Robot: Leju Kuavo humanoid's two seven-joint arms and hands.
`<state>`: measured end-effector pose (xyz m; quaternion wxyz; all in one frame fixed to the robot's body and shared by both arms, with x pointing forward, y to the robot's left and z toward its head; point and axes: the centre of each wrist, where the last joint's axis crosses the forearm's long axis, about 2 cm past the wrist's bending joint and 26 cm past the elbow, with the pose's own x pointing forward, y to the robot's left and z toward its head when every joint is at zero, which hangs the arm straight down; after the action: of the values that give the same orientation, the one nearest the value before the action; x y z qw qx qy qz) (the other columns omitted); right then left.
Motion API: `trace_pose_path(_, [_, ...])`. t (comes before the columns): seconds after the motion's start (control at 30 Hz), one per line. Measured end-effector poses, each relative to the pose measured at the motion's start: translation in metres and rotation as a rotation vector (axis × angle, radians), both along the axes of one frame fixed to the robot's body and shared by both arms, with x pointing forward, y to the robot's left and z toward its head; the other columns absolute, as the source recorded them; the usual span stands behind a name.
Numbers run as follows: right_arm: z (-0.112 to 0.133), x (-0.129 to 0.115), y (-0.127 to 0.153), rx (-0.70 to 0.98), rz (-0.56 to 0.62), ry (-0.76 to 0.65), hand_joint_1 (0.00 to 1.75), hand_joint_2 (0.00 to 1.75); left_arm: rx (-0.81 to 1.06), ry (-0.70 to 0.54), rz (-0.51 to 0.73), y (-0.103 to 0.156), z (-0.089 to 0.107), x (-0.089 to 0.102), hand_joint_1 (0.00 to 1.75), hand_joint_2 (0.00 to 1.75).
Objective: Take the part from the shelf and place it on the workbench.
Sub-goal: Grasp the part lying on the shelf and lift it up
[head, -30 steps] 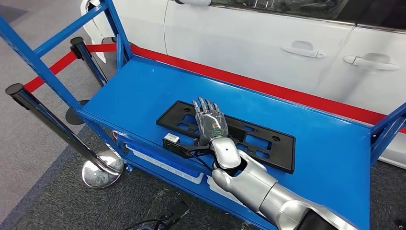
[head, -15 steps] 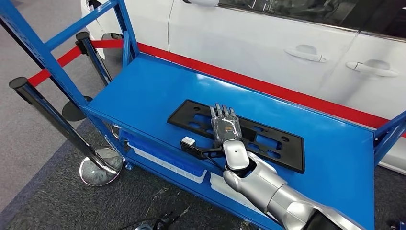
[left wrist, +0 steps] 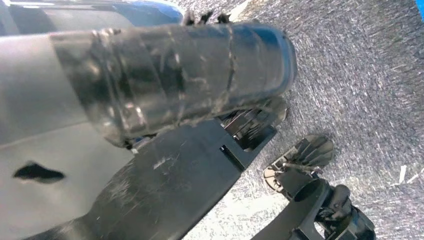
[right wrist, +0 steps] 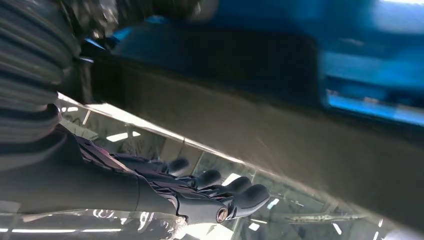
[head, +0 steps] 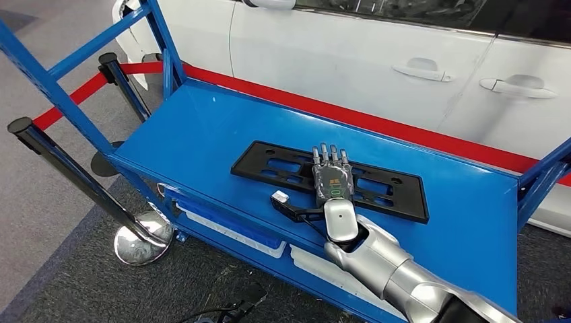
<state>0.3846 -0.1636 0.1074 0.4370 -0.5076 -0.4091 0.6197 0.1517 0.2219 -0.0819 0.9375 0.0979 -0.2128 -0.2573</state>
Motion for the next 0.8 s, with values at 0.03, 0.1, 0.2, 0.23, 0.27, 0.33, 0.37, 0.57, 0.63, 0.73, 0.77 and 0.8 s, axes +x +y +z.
trace_pose_path(0.03, [-0.002,-0.001,-0.001,-0.007,-0.005,0.008,1.51,1.75,0.0,0.001,0.001,0.0,0.0,0.0,0.0,0.0])
trace_pose_path(0.1, [-0.005,-0.003,-0.003,-0.013,-0.012,0.025,1.65,1.75,-0.001,0.004,0.004,0.0,-0.001,-0.002,0.0,0.0])
trace_pose_path(0.2, [-0.008,-0.005,-0.004,-0.015,-0.015,0.033,1.75,1.75,-0.001,0.006,0.005,0.0,-0.001,-0.002,0.0,0.0])
trace_pose_path(0.23, [-0.008,-0.005,-0.004,-0.015,-0.015,0.033,1.75,1.75,-0.001,0.006,0.005,0.0,-0.001,-0.002,0.0,0.0])
trace_pose_path(0.27, [-0.008,-0.005,-0.004,-0.015,-0.015,0.033,1.75,1.75,-0.001,0.006,0.005,0.0,-0.001,-0.002,0.0,0.0])
trace_pose_path(0.33, [-0.008,-0.005,-0.004,-0.015,-0.015,0.033,1.75,1.75,-0.001,0.006,0.005,0.0,-0.001,-0.002,0.0,0.0])
trace_pose_path(0.37, [-0.008,-0.005,-0.004,-0.015,-0.015,0.033,1.75,1.75,-0.001,0.005,0.005,0.0,-0.001,-0.002,0.0,0.0])
trace_pose_path(0.57, [-0.009,-0.005,-0.005,-0.003,-0.005,0.04,1.75,1.75,0.019,-0.028,0.006,0.002,0.0,0.001,0.0,0.0])
trace_pose_path(0.63, [-0.012,-0.007,-0.005,-0.001,-0.003,0.047,1.75,1.75,0.026,-0.053,0.008,0.003,0.0,0.001,0.0,0.0])
trace_pose_path(0.73, [-0.013,-0.008,-0.007,0.014,-0.004,0.048,1.72,1.75,0.059,-0.13,0.018,0.003,0.0,0.0,0.0,0.0])
trace_pose_path(0.77, [-0.013,-0.008,-0.008,0.022,-0.007,0.045,1.72,1.75,0.074,-0.162,0.018,0.004,0.001,0.001,0.0,0.0])
trace_pose_path(0.8, [-0.013,-0.007,-0.009,0.033,-0.01,0.041,1.73,1.75,0.093,-0.198,0.017,0.004,0.001,0.001,0.0,0.0])
